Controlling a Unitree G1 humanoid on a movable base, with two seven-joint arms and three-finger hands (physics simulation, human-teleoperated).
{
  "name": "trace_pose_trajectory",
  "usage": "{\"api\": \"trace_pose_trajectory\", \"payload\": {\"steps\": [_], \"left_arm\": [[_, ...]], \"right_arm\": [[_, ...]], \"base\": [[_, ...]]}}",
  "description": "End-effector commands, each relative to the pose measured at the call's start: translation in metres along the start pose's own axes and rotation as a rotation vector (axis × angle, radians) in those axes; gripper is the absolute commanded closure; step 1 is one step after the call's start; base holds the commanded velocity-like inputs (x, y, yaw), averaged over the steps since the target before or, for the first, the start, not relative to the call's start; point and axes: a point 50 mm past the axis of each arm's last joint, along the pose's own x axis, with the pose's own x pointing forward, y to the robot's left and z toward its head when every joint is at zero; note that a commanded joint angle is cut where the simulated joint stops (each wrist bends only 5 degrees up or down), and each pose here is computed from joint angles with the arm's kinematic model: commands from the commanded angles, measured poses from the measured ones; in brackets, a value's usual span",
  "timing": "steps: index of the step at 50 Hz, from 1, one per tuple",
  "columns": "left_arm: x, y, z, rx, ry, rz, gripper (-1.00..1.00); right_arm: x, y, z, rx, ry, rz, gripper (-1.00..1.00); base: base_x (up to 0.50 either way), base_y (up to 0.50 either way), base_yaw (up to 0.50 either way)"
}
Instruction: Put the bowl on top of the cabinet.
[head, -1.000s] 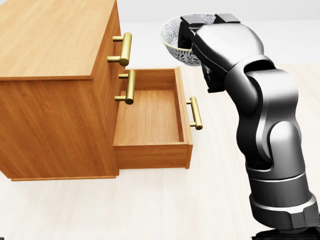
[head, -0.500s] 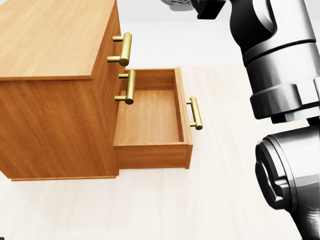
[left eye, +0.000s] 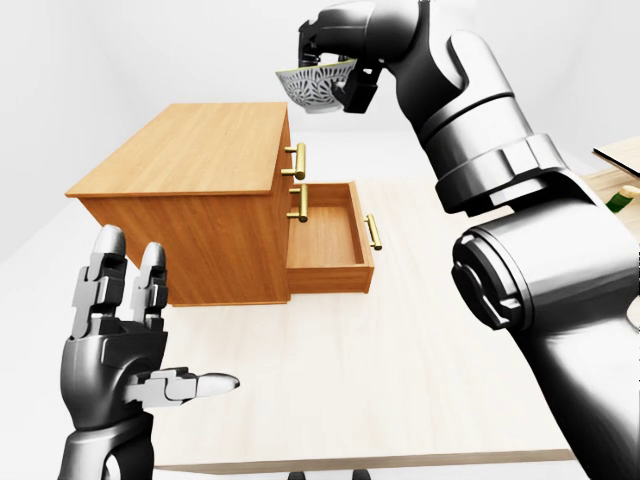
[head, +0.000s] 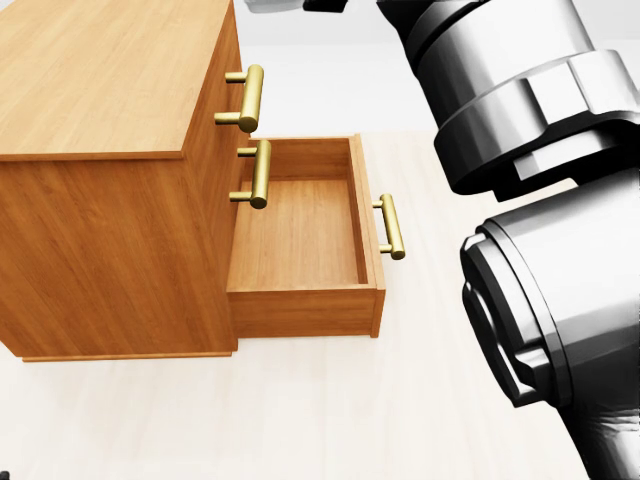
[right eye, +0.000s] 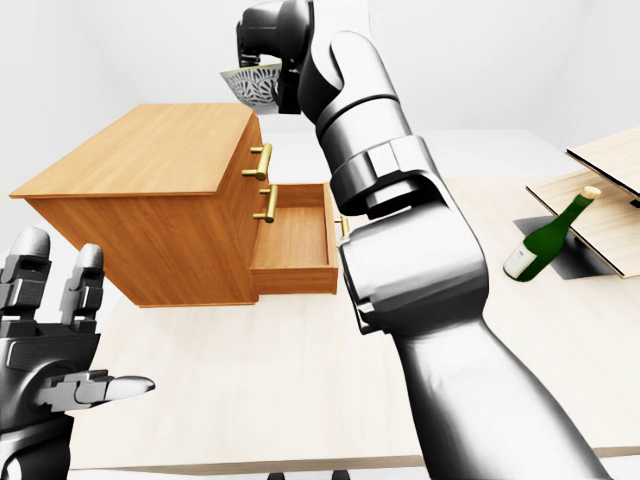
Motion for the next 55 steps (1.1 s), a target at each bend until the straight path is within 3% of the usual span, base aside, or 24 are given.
{"api": "trace_pose_trajectory", "payload": {"steps": [1, 14, 40, 55], "left_arm": [[0.004, 0.006, -0.026, -0.027, 0.085, 0.042, -1.0], [0.005, 0.005, -0.029, -0.027, 0.098, 0.037, -1.0], [0.008, 0.008, -0.027, -0.029, 0.084, 0.049, -1.0], [0.006, 0.006, -0.027, -0.028, 0.087, 0.041, -1.0]], "right_arm": [[0.007, 0.009, 0.02, -0.039, 0.005, 0.072, 1.0], [0.009, 0.014, 0.025, -0.031, -0.012, 0.09, 1.0], [0.012, 0.027, 0.068, -0.063, -0.114, 0.132, 1.0], [0.012, 0.031, 0.077, 0.011, -0.188, 0.148, 1.0]], "base": [[0.0, 0.0, 0.0], [0.0, 0.0, 0.0], [0.0, 0.0, 0.0], [0.0, 0.0, 0.0]]}}
